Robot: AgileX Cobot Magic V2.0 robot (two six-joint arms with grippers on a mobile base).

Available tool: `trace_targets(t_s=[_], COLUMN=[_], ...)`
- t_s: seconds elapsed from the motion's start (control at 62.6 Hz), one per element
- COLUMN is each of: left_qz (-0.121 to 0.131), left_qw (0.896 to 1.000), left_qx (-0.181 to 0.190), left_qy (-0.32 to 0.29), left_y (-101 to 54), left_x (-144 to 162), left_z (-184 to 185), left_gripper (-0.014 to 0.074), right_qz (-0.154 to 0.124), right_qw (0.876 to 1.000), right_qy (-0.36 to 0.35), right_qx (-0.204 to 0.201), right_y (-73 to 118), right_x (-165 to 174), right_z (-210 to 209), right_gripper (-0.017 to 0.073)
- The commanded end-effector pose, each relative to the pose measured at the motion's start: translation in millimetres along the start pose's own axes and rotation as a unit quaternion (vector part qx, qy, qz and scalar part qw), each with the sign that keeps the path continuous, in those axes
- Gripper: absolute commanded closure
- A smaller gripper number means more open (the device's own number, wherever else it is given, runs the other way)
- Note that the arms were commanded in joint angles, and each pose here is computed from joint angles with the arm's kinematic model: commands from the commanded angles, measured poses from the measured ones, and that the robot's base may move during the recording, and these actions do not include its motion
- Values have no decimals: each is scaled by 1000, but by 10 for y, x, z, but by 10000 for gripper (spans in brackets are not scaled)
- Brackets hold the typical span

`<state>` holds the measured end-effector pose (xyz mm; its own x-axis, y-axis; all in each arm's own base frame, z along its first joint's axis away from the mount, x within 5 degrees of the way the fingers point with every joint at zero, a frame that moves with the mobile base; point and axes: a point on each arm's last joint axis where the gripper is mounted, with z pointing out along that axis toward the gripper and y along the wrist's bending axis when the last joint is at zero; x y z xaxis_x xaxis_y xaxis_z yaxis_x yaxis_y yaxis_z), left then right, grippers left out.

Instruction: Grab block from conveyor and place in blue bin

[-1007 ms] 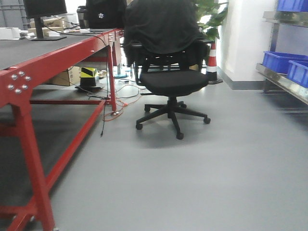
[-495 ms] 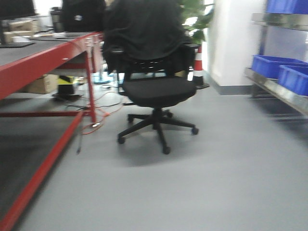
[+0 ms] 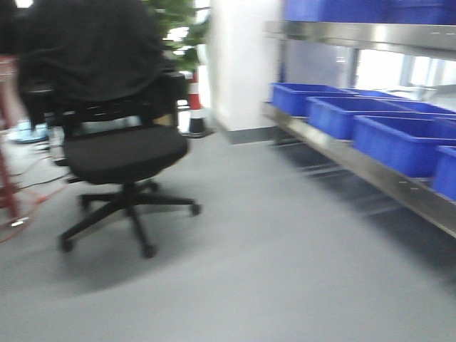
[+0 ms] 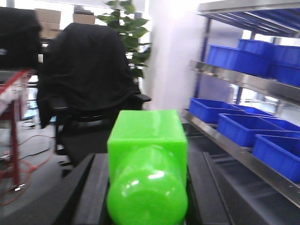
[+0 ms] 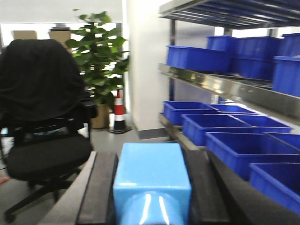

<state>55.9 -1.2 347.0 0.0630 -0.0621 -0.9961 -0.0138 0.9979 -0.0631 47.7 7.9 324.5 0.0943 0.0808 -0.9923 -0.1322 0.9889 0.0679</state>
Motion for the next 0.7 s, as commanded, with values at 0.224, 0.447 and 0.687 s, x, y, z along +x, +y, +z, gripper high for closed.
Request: trace_targets(t_s=[0.224,0.447,0.687], left_qz=[-1,-1,-1], left_qw=[1000,1000,1000], left_qx=[1,1,1], left_qy=[-13,-13,-13], left_y=[0,0,0], left_x=[-22,-22,-22], left_z=[-6,-6,-6], left_gripper=[705,705,705], right_qz=[-6,-6,-6], right_qw=[1000,1000,1000], right_qy=[-8,-8,-8], right_qx=[2,2,2], right_y=[-4,-4,-4], right_x=[-7,-7,-7], right_z=[-4,-4,-4], right_gripper=[721,721,721])
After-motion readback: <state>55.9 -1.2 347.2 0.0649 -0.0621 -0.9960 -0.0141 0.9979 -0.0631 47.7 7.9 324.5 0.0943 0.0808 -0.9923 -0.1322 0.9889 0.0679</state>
